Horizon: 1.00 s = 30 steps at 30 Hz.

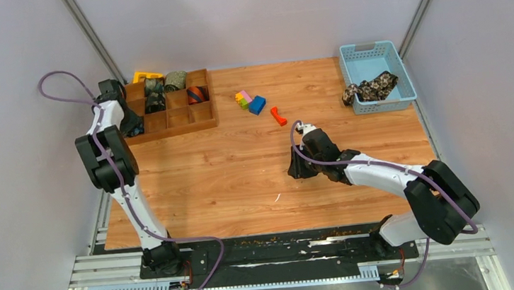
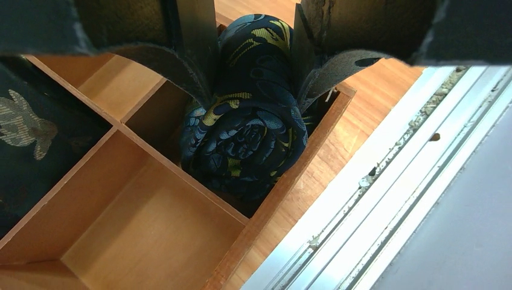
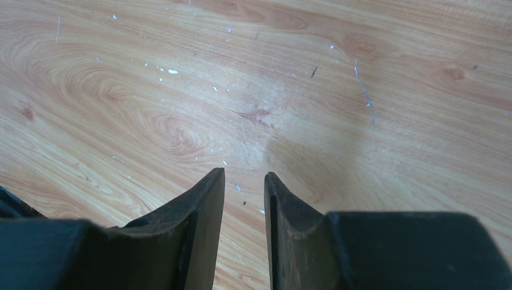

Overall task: Roll the ties
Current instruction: Place the tie in the storage box.

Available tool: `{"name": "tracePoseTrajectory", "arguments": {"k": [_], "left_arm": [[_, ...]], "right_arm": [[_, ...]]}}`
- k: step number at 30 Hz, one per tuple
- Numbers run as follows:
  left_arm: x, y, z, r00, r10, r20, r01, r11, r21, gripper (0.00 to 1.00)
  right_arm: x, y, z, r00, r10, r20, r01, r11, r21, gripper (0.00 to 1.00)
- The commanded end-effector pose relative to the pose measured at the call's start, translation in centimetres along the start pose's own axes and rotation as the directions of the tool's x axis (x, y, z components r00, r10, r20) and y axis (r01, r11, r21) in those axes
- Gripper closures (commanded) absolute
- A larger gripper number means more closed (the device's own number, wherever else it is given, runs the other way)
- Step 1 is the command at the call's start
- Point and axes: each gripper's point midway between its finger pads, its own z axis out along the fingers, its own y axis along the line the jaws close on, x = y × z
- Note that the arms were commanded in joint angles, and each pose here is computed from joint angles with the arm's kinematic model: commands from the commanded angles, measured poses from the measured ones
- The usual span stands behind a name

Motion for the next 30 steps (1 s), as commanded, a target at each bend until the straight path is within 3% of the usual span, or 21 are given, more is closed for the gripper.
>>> {"name": "tracePoseTrajectory", "arguments": {"k": [1, 9, 23, 26, 30], "left_arm": [[4.7, 1.9, 0.7, 0.984, -0.089, -0.151, 0.083, 0.996, -0.046, 0.78], [3.9, 1.2, -0.5, 0.987, -0.118, -0.111, 0.120, 0.993, 0.006, 0.49], [-1.8, 0.0, -8.2, 0.991, -0.127, 0.032, 0.123, 0.986, 0.115, 0.16], [-2.6, -0.1, -10.0, 0.990, -0.126, 0.057, 0.118, 0.984, 0.131, 0.00], [-3.4, -0.1, -12.9, 0.988, -0.115, 0.099, 0.097, 0.981, 0.168, 0.00]], "right_arm": [[-0.8, 0.4, 0.1, 1.000, -0.005, 0.027, 0.006, 1.000, -0.018, 0.69], [-0.8, 0.3, 0.1, 1.000, -0.005, 0.027, 0.006, 1.000, -0.016, 0.69], [-0.8, 0.3, 0.1, 1.000, -0.005, 0.027, 0.005, 1.000, -0.013, 0.69], [-0.7, 0.3, 0.1, 1.000, -0.006, 0.025, 0.007, 1.000, -0.013, 0.69], [-0.8, 0.2, 0.0, 1.000, -0.008, 0.029, 0.008, 1.000, -0.011, 0.69]]}}
